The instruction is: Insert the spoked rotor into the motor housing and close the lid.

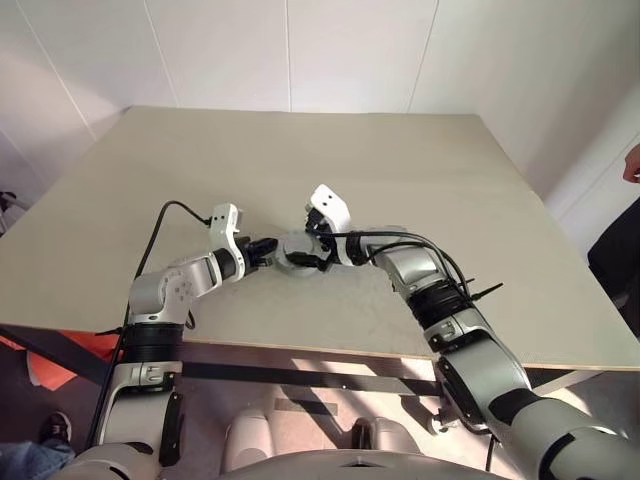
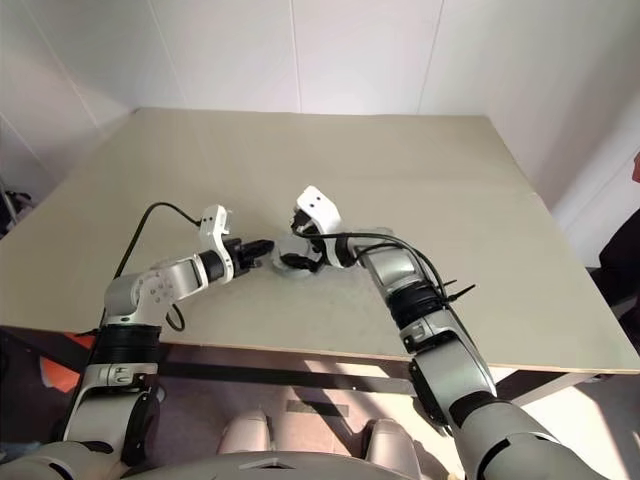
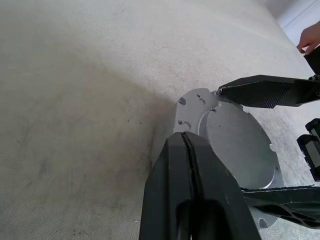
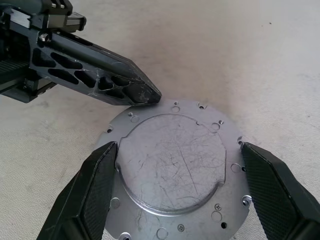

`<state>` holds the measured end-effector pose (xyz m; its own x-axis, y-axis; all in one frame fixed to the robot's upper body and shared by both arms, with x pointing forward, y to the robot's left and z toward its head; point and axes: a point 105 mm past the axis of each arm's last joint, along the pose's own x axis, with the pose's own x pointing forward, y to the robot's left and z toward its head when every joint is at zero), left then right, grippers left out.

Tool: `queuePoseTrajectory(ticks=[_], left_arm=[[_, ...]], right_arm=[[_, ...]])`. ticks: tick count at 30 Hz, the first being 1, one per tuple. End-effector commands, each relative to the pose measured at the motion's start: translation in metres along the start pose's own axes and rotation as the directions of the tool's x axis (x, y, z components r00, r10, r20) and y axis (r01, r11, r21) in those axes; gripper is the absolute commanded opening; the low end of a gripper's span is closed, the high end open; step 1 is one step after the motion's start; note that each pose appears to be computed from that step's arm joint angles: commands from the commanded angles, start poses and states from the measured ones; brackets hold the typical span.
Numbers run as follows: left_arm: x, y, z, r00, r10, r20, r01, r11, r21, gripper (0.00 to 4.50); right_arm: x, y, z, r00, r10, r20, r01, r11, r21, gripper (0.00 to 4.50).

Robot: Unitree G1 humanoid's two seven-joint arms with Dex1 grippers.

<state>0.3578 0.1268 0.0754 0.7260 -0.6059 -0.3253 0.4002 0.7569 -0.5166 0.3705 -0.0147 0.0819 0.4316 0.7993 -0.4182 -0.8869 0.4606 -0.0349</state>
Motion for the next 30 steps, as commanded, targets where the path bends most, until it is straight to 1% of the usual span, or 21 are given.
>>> queuePoseTrajectory(ticks=[1, 6, 9, 11, 13, 15, 18, 20, 25, 28, 30], left_arm=[[-0.001, -0.002, -0.001, 1.000, -0.005, -0.017, 0.006, 1.000, 0.009, 0.00], [-0.001, -0.005, -0.002, 0.999, -0.025, -0.023, 0.025, 1.000, 0.009, 0.00], [0.000, -0.007, -0.003, 0.999, -0.035, -0.027, 0.035, 0.999, 0.007, 0.00], [0.000, -0.007, -0.003, 0.999, -0.034, -0.029, 0.034, 0.999, 0.007, 0.00], [0.000, -0.006, -0.003, 0.999, -0.032, -0.031, 0.032, 0.999, 0.009, 0.00], [0.000, -0.006, -0.003, 0.999, -0.030, -0.032, 0.030, 0.999, 0.010, 0.00], [0.001, -0.005, -0.002, 0.999, -0.025, -0.030, 0.025, 1.000, 0.011, 0.00], [0.000, -0.004, -0.002, 0.999, -0.023, -0.028, 0.023, 1.000, 0.012, 0.00], [-0.002, -0.002, -0.002, 1.000, -0.016, -0.026, 0.016, 1.000, 0.013, 0.00], [-0.003, -0.001, -0.002, 1.000, -0.012, -0.025, 0.013, 1.000, 0.015, 0.00], [-0.003, 0.000, -0.001, 1.000, -0.009, -0.024, 0.009, 1.000, 0.018, 0.00]], right_arm=[[-0.016, 0.000, 0.032, 0.995, 0.017, 0.095, -0.014, 0.999, -0.033, 4.47], [-0.034, -0.003, 0.061, 0.984, 0.007, 0.178, -0.011, 1.000, 0.022, 4.47], [-0.045, -0.015, 0.073, 0.975, -0.041, 0.218, 0.011, 0.990, 0.139, 4.47], [-0.051, -0.024, 0.074, 0.973, -0.077, 0.217, 0.027, 0.974, 0.226, 4.47], [-0.055, -0.033, 0.066, 0.976, -0.107, 0.191, 0.036, 0.939, 0.341, 4.47], [-0.056, -0.040, 0.054, 0.979, -0.130, 0.155, 0.053, 0.906, 0.421, 4.47], [-0.058, -0.050, 0.025, 0.983, -0.173, 0.058, 0.112, 0.820, 0.562, 4.47], [-0.060, -0.051, 0.013, 0.985, -0.173, 0.019, 0.122, 0.765, 0.633, 4.47], [-0.064, -0.041, 0.000, 0.992, -0.123, -0.010, 0.092, 0.682, 0.726, 4.47], [-0.065, -0.036, -0.004, 0.996, -0.093, -0.015, 0.072, 0.645, 0.761, 4.47], [-0.065, -0.032, -0.004, 0.998, -0.067, -0.013, 0.050, 0.602, 0.797, 4.47]])
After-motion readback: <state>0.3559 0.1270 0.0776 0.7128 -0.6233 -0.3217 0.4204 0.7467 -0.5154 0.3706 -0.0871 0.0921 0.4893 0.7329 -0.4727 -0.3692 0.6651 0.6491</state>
